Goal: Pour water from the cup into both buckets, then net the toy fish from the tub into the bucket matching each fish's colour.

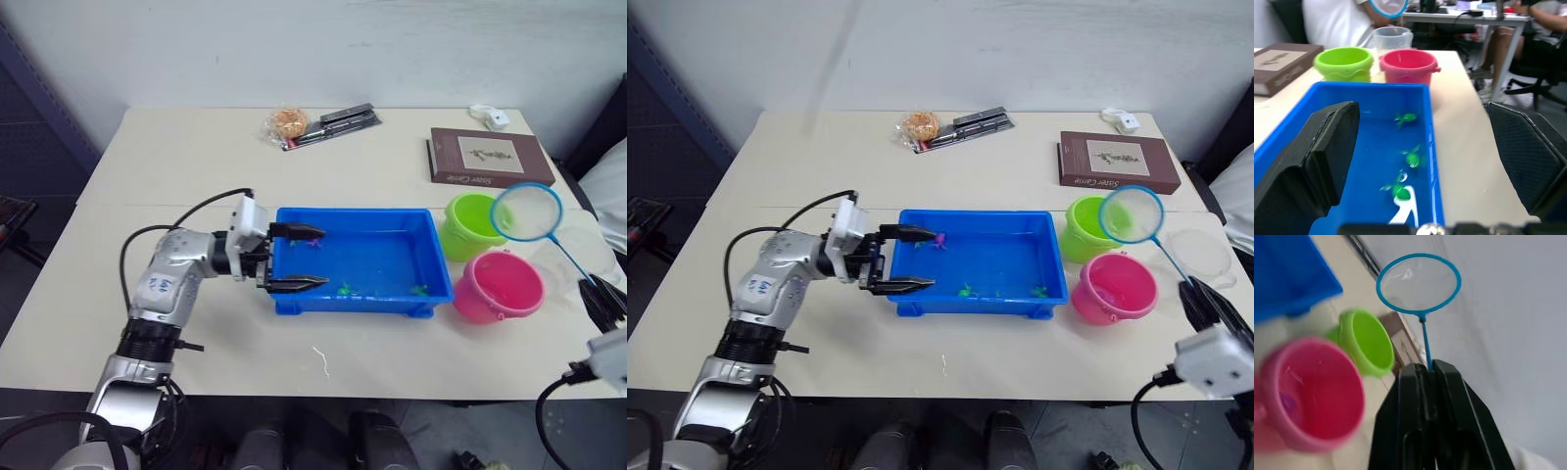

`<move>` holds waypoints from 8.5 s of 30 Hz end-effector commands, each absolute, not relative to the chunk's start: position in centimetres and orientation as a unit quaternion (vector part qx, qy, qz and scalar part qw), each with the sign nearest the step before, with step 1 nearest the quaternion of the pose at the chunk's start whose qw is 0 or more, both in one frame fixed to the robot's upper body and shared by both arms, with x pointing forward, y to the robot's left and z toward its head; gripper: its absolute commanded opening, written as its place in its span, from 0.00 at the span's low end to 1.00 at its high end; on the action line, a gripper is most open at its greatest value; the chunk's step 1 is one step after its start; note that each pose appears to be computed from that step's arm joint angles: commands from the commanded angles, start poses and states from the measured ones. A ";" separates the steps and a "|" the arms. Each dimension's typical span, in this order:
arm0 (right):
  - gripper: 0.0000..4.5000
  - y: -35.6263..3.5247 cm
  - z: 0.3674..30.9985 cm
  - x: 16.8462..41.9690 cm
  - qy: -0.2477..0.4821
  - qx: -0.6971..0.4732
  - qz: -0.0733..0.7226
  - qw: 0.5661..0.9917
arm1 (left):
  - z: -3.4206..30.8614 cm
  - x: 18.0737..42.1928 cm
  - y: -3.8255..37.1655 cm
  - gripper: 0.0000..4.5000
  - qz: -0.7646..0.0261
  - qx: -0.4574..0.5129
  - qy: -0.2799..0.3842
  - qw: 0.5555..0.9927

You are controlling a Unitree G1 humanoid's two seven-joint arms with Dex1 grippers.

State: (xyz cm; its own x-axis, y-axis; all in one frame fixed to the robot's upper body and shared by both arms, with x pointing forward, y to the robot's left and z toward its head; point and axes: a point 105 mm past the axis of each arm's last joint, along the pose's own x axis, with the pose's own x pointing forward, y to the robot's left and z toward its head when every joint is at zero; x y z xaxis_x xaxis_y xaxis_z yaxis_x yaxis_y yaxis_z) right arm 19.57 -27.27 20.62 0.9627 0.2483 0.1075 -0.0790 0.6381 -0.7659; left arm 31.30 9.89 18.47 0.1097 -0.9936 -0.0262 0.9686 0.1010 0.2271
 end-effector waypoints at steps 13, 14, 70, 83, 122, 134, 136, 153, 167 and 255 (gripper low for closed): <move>0.00 -18.0 17.7 28.1 0.116 -0.197 0.305 0.924 | 19.3 30.9 15.7 0.99 -0.562 0.136 -0.042 0.815; 0.00 -17.7 17.3 29.0 0.130 -0.191 0.293 0.928 | 19.3 30.8 16.1 0.99 -0.553 0.135 -0.039 0.821; 0.00 -12.9 15.2 32.2 0.151 -0.203 0.383 0.888 | 19.4 30.5 16.5 0.99 -0.511 0.141 -0.012 0.848; 0.00 -18.1 15.7 30.2 0.217 -0.194 0.331 0.897 | 19.2 31.2 15.4 0.99 -0.536 0.136 -0.022 0.833; 0.00 -25.8 19.4 19.4 0.091 -0.172 0.277 0.941 | 20.0 29.5 8.3 0.99 -0.688 0.061 -0.073 0.719; 0.00 -33.9 19.4 13.3 0.094 -0.282 0.070 0.952 | 19.6 29.0 5.9 0.99 -0.725 0.040 -0.076 0.683; 0.00 -34.5 18.7 13.1 0.095 -0.306 0.064 0.945 | 19.5 29.0 5.9 0.99 -0.725 0.041 -0.076 0.684; 0.00 -34.5 15.0 15.1 0.058 -0.627 0.008 0.777 | 19.2 29.4 6.4 0.99 -0.701 0.050 -0.085 0.706; 0.00 -33.5 14.6 15.1 0.005 -0.751 -0.009 0.660 | 19.0 29.1 6.8 0.99 -0.694 0.050 -0.081 0.714; 0.00 -21.4 18.4 30.4 0.163 -0.448 0.477 0.738 | 18.5 30.0 12.0 0.99 -0.616 0.118 -0.039 0.778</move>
State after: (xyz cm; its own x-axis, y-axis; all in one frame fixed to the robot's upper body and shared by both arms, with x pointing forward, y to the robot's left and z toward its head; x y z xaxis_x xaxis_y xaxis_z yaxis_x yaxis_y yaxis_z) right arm 30.09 -21.42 16.82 0.4524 0.5255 -0.7206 -0.8726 0.0940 -0.4792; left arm 30.23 11.86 17.38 0.2349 -0.9667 -0.1013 0.9605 0.2149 0.1768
